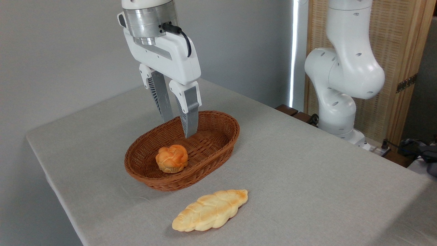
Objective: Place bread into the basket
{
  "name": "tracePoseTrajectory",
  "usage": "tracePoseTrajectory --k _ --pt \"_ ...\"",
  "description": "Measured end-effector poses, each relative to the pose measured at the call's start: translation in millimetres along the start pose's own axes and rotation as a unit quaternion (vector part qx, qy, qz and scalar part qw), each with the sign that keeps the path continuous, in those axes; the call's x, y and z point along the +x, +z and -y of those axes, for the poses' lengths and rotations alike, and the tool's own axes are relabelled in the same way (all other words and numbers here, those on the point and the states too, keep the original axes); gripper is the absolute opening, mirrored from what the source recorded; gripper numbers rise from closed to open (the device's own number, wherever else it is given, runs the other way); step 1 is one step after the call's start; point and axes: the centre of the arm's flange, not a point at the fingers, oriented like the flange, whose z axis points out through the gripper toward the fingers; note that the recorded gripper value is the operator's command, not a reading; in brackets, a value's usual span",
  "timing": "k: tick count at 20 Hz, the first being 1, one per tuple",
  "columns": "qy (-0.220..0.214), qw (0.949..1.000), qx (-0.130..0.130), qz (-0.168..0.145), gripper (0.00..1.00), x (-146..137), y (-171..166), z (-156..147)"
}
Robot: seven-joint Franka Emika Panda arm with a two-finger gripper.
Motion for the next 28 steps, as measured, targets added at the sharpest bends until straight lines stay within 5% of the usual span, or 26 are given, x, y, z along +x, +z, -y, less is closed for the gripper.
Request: tracePoseTrajectory --k 17,22,28 --pt "-0.001 0.9999 0.011 -0.014 1.0 4.0 11.6 4.6" --pt "-0.007 0.9981 0.049 -0.038 1.0 1.1 33.8 17.9" --pt "0.013 0.9954 0.093 -0.019 1.0 -7.6 65.2 23.5"
